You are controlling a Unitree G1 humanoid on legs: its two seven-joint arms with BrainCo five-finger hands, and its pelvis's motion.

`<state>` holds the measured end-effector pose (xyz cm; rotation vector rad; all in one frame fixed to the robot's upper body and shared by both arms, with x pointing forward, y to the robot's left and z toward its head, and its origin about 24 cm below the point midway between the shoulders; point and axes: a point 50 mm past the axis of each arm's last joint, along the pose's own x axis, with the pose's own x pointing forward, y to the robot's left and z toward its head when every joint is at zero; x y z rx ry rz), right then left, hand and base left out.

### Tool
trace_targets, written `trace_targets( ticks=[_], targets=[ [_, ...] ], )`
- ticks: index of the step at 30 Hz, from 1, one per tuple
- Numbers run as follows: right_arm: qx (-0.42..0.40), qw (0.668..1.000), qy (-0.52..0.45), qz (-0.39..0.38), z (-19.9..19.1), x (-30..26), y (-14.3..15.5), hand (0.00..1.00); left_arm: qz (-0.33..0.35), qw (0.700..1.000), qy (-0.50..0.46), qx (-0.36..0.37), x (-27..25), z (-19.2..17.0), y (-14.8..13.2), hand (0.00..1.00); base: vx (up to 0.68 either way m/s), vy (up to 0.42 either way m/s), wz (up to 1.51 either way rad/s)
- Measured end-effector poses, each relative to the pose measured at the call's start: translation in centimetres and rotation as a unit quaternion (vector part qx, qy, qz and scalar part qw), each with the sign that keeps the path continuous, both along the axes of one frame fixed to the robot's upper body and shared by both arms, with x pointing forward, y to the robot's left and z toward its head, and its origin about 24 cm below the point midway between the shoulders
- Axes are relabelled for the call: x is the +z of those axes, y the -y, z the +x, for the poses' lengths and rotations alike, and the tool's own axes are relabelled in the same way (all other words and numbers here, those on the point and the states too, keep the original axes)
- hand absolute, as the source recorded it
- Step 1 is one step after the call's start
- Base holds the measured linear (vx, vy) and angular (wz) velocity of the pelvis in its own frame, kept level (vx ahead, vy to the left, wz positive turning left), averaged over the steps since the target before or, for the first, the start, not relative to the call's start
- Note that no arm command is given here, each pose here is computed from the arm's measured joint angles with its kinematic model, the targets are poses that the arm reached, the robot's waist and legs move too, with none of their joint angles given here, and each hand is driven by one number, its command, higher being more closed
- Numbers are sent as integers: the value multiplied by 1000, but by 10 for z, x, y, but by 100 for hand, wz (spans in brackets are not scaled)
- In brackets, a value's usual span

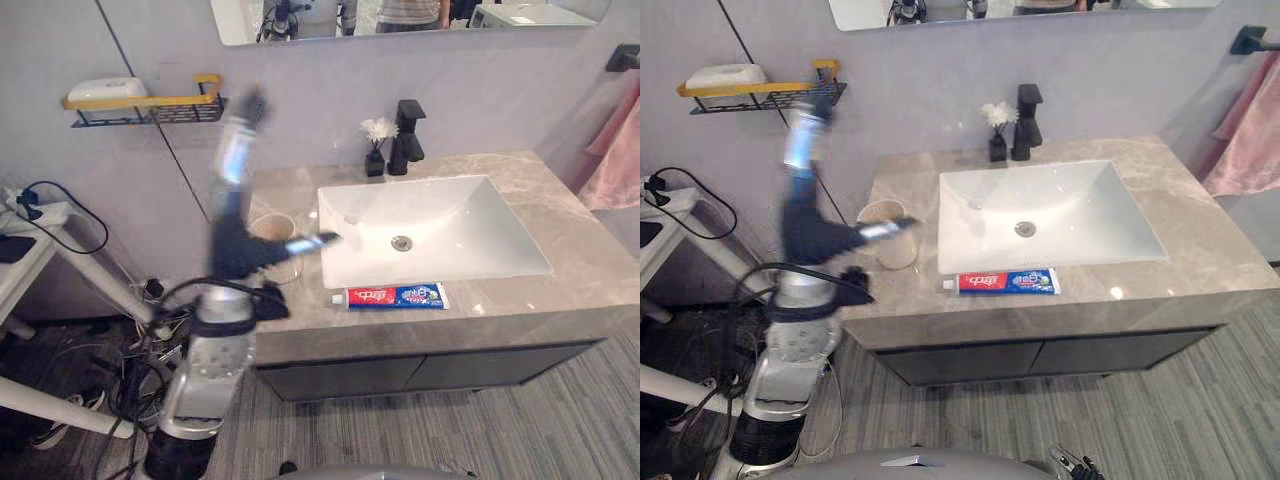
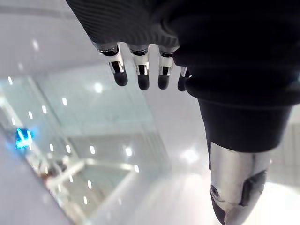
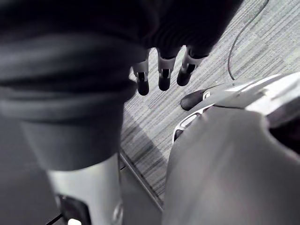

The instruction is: Organize washtable

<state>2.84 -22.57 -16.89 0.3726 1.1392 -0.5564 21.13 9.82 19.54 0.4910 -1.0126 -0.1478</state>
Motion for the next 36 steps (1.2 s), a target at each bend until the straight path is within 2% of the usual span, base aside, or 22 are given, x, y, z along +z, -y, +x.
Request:
trace_targets(
  ticks=[5,10,25,36],
  targets=[
    [4,1000,4,7,1,0,-1,0,131,987,-54,-71,-19,22,31,0,-1,2,-1],
    [3,1000,-3,18,-1,-1,-3,0,217,970,-97,-52,-37,35,34,0,0,0,0],
    [9,999,11,30,10,-1,-8,0,329,920,-214,8,-98,63,21,0,0,-6,4],
    [12,999,34,34,23,0,-14,0,358,902,-240,-7,-113,61,25,0,12,-5,1]
  ],
)
